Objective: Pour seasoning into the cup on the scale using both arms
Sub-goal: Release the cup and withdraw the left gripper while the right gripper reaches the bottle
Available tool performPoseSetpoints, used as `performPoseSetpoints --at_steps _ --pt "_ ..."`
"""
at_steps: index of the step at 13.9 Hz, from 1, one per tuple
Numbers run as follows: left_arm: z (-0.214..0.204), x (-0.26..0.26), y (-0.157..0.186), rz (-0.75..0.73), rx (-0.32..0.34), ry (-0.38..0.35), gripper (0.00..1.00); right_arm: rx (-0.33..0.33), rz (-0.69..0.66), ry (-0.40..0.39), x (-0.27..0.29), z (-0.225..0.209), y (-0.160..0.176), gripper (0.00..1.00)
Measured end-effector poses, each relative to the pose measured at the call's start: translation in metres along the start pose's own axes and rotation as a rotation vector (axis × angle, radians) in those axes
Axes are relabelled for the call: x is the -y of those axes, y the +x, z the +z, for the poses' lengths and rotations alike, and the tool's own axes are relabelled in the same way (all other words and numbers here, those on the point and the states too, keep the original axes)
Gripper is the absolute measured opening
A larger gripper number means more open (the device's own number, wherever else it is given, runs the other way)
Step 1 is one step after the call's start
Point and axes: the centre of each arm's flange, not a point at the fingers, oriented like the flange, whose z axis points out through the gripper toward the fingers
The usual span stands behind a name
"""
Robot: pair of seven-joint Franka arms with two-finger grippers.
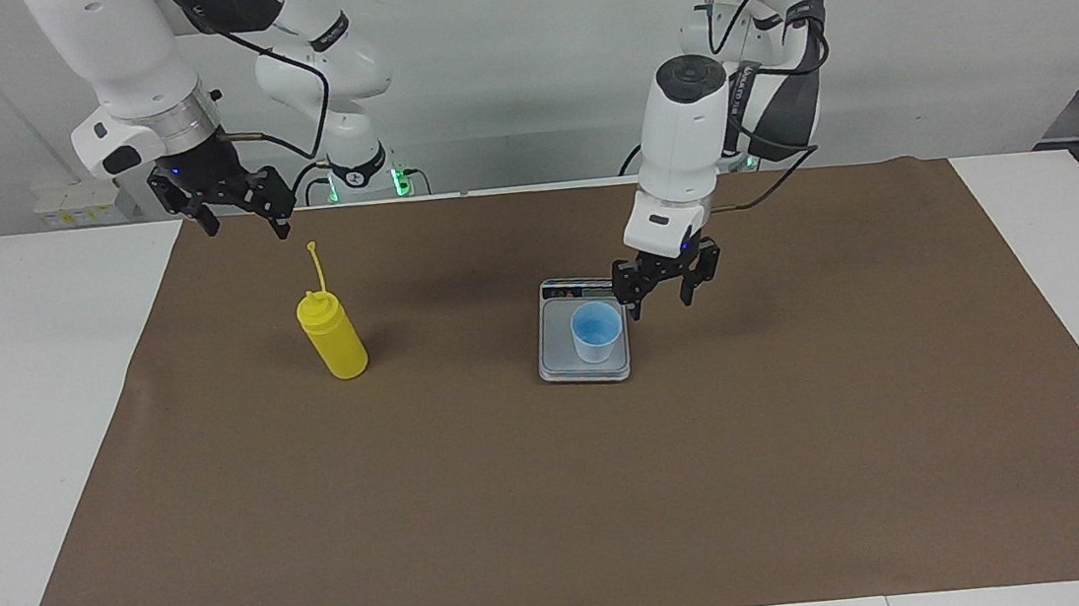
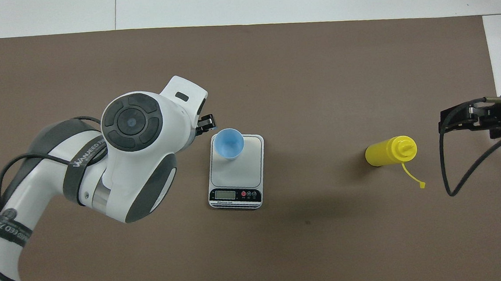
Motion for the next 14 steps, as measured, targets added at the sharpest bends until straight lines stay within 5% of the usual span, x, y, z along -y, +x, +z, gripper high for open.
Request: performPoseSetpoints --at_steps 3,6,11,14 --pt "-0.03 0.054 0.031 0.046 -0.007 0.022 1.0 -0.073 0.063 0.018 0.001 -0.001 0.009 1.0" --pt "-0.066 0.131 0.054 0.137 0.012 0.058 1.0 -0.117 0.329 0.069 0.002 0.007 0.02 1.0" --pt "-0.114 0.212 0.07 0.32 0.059 0.087 1.0 -0.044 0.717 0.165 -0.053 0.051 0.047 1.0" --pt "-0.123 0.247 0.079 0.404 0.083 0.092 1.0 0.096 0.876 0.218 -0.075 0.103 0.062 1.0"
